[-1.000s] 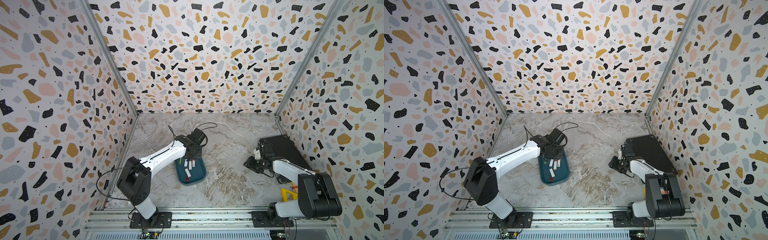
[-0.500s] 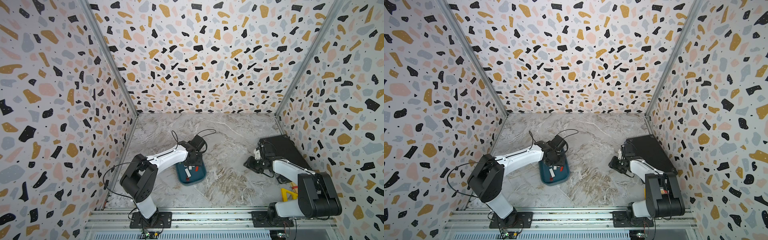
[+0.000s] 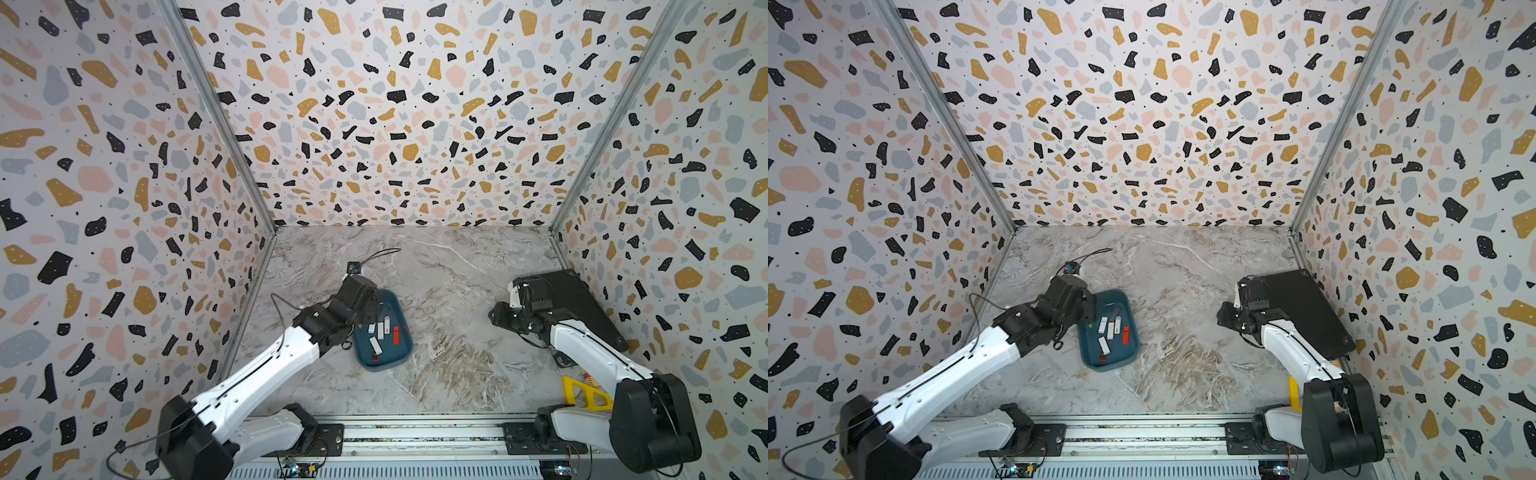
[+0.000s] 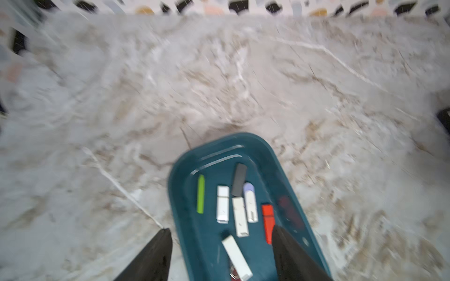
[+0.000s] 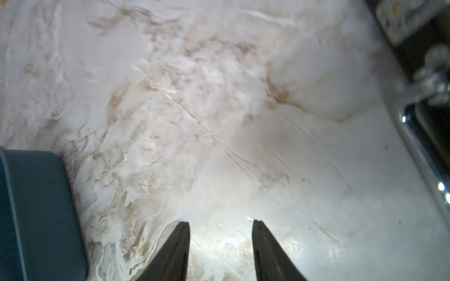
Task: Put the usb flash drive into the storage box
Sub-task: Place the USB flash in the storage box, then reset both arms
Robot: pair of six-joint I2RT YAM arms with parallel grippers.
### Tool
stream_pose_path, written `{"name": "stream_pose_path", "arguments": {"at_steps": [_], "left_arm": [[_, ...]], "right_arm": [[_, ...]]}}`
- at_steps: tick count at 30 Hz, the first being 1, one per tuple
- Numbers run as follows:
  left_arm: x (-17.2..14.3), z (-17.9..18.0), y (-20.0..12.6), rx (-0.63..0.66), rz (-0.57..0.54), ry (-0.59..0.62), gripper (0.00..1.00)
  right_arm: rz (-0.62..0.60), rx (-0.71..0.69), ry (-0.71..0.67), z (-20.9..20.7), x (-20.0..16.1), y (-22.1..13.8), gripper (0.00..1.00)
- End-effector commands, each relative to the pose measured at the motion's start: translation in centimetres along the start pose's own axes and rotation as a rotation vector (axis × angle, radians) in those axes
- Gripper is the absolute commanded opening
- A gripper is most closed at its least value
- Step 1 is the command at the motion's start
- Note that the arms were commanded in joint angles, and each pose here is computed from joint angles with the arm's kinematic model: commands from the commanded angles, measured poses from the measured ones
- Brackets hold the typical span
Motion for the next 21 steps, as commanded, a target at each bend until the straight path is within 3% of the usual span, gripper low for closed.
{"name": "stream_pose_path", "arguments": {"at_steps": [1, 3, 7, 11, 14, 17, 20, 21], "left_arm": [[-0.1, 3.8, -2.0, 0.293, -0.256, 0.04, 0.7], [-1.7, 5.5, -2.6, 0.392, -0.368, -0.002, 0.77], [-5.1, 6.3, -1.4, 0.387, -0.498, 0.041, 0.78], [-7.6, 6.8, 0.9, 0.49, -0.449, 0.083, 0.83], [-8.7, 7.1, 3.2, 0.505, -0.404, 0.107, 0.84], [-9.0, 8.5, 5.1, 0.524, -0.395, 0.061, 0.84], [-8.1, 9.0, 6.7, 0.435, -0.398, 0.061, 0.82], [-7.6, 9.2, 7.4, 0.41, -0.386, 0.06, 0.82]], "right_arm": [[-0.182, -0.078, -0.169, 1.7, 2.3, -2.2, 0.48], [-0.279, -0.16, -0.206, 1.3, 3.1, -2.9, 0.51], [-0.49, -0.263, -0.325, 0.1, 3.6, -2.8, 0.55], [-0.6, -0.349, -0.385, -2.0, 2.2, -1.1, 0.59], [-0.591, -0.44, -0.429, -3.0, 2.6, -0.2, 0.62], [-0.627, -0.439, -0.342, -5.6, 2.5, 1.6, 0.61], [-0.634, -0.463, -0.374, -6.3, 3.2, 2.5, 0.6], [-0.701, -0.437, -0.398, -6.5, 2.8, 2.6, 0.61]]}}
Point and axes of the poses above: each gripper's point midway between its finger pads, its own y axis out along the fingers, its own z axis along the line the jaws close on, x = y × z, the point moved 9 cm from there along -y, back along the fingers, and after that the axes turned 6 degrees about y, right-handed, at the moved point
